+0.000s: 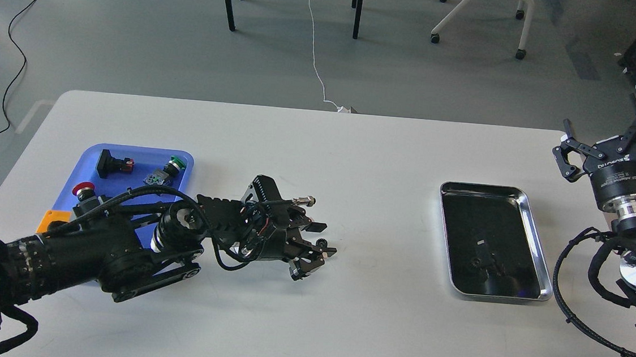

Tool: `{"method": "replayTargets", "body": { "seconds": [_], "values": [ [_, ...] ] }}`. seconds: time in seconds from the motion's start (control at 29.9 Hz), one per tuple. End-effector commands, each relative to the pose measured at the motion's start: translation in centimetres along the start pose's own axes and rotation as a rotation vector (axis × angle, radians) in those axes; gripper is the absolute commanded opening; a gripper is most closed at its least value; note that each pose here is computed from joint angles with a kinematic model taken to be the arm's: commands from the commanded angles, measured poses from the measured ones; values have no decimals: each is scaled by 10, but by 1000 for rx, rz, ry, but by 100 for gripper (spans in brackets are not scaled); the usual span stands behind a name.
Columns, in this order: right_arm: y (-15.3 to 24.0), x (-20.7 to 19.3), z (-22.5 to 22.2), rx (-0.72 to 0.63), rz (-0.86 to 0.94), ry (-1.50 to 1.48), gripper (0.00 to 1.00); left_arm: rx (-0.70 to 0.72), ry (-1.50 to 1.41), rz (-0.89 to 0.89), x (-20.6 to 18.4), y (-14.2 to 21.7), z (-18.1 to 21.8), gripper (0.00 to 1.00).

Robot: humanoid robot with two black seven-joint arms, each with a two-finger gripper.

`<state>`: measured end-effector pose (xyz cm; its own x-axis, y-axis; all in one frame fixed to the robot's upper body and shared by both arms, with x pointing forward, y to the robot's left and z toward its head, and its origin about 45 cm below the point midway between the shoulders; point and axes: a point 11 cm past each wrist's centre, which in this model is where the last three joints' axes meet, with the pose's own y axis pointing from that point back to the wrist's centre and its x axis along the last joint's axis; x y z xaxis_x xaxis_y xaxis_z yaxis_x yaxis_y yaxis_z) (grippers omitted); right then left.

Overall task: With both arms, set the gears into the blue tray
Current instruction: 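Grasp the black gear on the table with the left gripper, then carry the black gear into the blue tray and release it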

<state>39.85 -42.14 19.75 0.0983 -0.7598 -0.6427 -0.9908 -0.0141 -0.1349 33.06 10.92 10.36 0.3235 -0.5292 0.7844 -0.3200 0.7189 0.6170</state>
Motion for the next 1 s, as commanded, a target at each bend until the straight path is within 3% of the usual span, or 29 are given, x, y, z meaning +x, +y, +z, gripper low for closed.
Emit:
{"method": "replayTargets", "body": {
  "seconds": [0.0, 0.33, 0.67, 0.97],
  "values": [
    [-1, 0, 0, 1, -1, 0, 99, 5, 8, -1, -5, 0, -1, 47],
    [0, 0, -1, -1, -1, 5, 99, 8, 12, 1, -5, -6, 0, 43],
    [-2, -2, -1, -3, -10, 7, 99, 15, 16, -6, -7, -7, -2, 24],
    [-2, -3, -1, -2, -11, 7, 99, 13, 26, -7, -11, -6, -1, 18]
  ]
}}
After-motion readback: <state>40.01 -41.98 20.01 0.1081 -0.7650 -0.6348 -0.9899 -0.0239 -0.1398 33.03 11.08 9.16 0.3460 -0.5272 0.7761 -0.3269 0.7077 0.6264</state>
